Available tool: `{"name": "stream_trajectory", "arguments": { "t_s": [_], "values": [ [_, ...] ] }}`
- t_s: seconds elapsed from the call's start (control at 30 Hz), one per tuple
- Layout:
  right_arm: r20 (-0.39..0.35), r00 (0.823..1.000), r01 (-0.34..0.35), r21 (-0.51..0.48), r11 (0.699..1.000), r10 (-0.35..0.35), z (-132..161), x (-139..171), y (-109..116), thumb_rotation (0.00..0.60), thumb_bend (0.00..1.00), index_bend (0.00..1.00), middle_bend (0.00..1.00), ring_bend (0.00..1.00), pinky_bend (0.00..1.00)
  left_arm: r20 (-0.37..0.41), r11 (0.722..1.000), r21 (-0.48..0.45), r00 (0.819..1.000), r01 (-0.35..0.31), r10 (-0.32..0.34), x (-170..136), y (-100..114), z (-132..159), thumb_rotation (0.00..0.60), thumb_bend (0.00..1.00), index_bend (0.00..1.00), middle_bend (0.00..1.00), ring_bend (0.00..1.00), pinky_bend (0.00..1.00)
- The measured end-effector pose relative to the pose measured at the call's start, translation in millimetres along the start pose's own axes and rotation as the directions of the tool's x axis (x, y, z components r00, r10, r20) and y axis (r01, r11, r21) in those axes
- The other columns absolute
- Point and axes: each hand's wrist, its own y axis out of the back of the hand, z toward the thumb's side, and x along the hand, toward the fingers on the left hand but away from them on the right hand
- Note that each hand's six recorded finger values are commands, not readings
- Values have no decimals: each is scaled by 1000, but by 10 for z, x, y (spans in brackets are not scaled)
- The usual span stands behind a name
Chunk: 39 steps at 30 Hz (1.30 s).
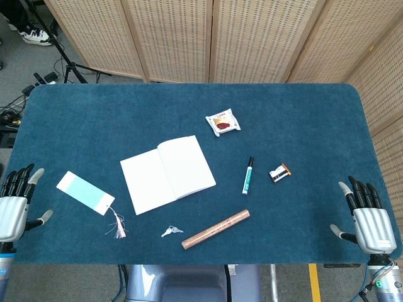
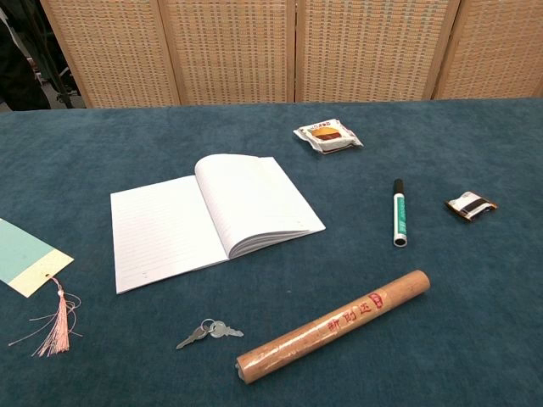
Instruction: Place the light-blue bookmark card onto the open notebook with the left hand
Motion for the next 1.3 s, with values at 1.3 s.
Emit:
{"name": "stream_trajectory", "arguments": {
  "t_s": [1.3],
  "values": [
    [-19, 1000, -6, 8, 1000, 7, 45, 59, -18, 600, 156, 69, 0, 0, 3, 19, 1000, 20, 1000, -2, 2, 0, -7, 62, 600, 155, 109, 0, 0, 0]
  ]
}}
